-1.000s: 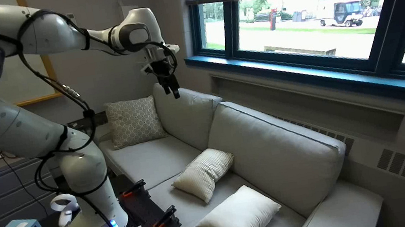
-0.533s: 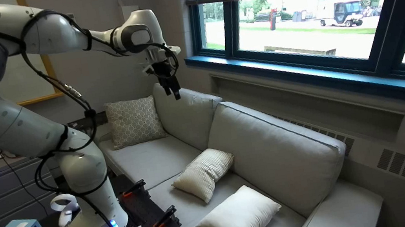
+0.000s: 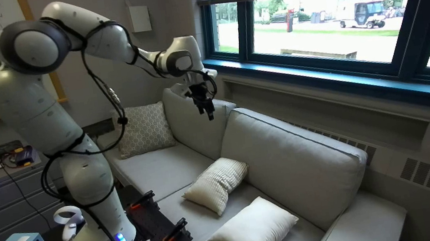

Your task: Put the right and left pillow against the arm rest upright one at a time

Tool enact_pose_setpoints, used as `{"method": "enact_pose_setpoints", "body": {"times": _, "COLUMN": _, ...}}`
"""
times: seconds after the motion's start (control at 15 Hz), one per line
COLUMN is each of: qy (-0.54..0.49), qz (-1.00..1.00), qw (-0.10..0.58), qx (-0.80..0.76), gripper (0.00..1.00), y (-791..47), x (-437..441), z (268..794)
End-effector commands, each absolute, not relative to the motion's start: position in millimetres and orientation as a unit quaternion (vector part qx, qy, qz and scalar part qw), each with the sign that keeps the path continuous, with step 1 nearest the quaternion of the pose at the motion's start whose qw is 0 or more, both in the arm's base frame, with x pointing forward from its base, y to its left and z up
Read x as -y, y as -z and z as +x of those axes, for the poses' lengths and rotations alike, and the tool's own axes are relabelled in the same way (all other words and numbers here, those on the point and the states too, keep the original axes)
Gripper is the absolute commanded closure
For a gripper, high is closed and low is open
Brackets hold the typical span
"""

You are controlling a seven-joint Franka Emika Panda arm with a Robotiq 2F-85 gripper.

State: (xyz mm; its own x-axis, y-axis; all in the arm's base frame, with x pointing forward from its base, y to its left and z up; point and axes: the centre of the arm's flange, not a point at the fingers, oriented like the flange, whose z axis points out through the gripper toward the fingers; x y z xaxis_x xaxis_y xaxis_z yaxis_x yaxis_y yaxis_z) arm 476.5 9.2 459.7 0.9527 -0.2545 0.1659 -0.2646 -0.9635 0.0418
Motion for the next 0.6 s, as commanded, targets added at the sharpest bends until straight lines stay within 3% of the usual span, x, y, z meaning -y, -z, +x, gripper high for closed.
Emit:
{"method": "enact_pose_setpoints", "body": {"times": 0.0, "qy": -0.033, "qz": 0.983, "qw": 0.043, "qx": 0.176, "gripper": 0.0, "y": -407, "x": 9, "z": 555}}
{"method": "enact_pose_setpoints", "body": {"times": 0.27, "qy": 0.054, "qz": 0.968, "qw": 0.087, "qx": 0.23, "gripper": 0.0, "y": -327, "x": 47, "z": 599}}
{"method": "enact_pose_setpoints", "body": {"times": 0.33, "qy": 0.022, "qz": 0.976, "qw": 0.067, "qx": 0.206, "gripper": 0.0, "y": -343, "x": 37, "z": 554}}
{"method": "enact_pose_setpoints", "body": {"times": 0.53, "qy": 0.033, "qz": 0.974, "qw": 0.07, "qx": 0.211, "gripper": 0.0, "y": -319, "x": 45, "z": 563}}
